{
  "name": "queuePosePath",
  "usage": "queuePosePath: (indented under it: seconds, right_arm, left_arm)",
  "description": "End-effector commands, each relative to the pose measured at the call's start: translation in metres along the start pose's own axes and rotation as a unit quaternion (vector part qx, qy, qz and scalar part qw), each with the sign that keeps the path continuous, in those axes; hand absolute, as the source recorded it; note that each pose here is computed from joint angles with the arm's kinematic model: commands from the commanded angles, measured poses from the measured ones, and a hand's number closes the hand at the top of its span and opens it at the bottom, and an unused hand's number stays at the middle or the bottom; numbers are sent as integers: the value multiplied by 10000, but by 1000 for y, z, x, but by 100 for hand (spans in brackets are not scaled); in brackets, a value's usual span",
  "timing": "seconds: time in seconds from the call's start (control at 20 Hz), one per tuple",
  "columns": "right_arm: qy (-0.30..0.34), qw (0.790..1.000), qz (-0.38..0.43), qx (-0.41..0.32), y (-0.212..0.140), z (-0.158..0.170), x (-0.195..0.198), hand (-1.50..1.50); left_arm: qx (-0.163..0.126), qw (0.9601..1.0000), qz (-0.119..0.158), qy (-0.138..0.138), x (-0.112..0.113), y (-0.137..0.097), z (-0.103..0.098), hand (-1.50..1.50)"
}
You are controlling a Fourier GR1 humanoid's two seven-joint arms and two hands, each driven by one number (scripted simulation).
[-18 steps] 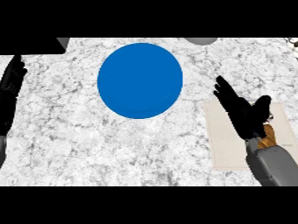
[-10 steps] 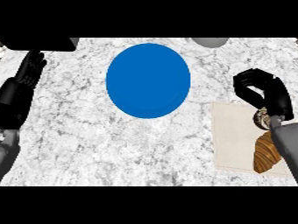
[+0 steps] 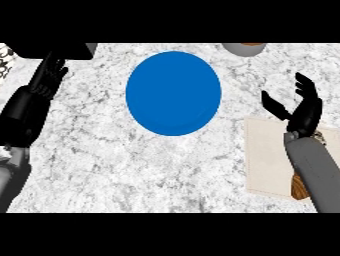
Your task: Pick the cupcake from the placemat and place it in the plate
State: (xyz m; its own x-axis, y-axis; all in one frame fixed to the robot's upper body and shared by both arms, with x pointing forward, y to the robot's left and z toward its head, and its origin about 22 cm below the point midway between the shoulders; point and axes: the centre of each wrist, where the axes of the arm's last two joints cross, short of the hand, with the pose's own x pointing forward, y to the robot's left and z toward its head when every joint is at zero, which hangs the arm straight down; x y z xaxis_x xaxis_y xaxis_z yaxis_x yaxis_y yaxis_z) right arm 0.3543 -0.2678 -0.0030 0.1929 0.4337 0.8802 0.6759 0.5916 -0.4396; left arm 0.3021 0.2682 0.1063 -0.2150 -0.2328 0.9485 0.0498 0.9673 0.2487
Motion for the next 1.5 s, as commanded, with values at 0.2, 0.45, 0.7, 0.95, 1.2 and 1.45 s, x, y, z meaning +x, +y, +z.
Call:
queuePosePath:
  seconds: [0.2,0.45,0.7,0.95,1.2,1.45]
  right_arm:
    - [-631,9938,109,-904,9,-7,30,-150]
    - [289,9862,1588,-378,-11,-55,29,-150]
    - [1607,9480,2710,453,-7,-63,32,-150]
    - [2480,8970,3378,1403,2,-71,84,-150]
    - [3031,8651,3533,1870,3,-64,113,-150]
    - [3239,8472,3815,1784,-15,-64,101,-150]
  left_arm:
    - [87,9999,38,138,-13,7,19,0]
    - [62,9998,61,197,-12,6,10,0]
    - [182,9995,-38,246,-7,21,6,0]
    - [189,9995,64,254,-12,13,6,0]
    - [247,9993,74,283,-11,14,14,0]
    - [149,9996,121,190,-24,18,18,0]
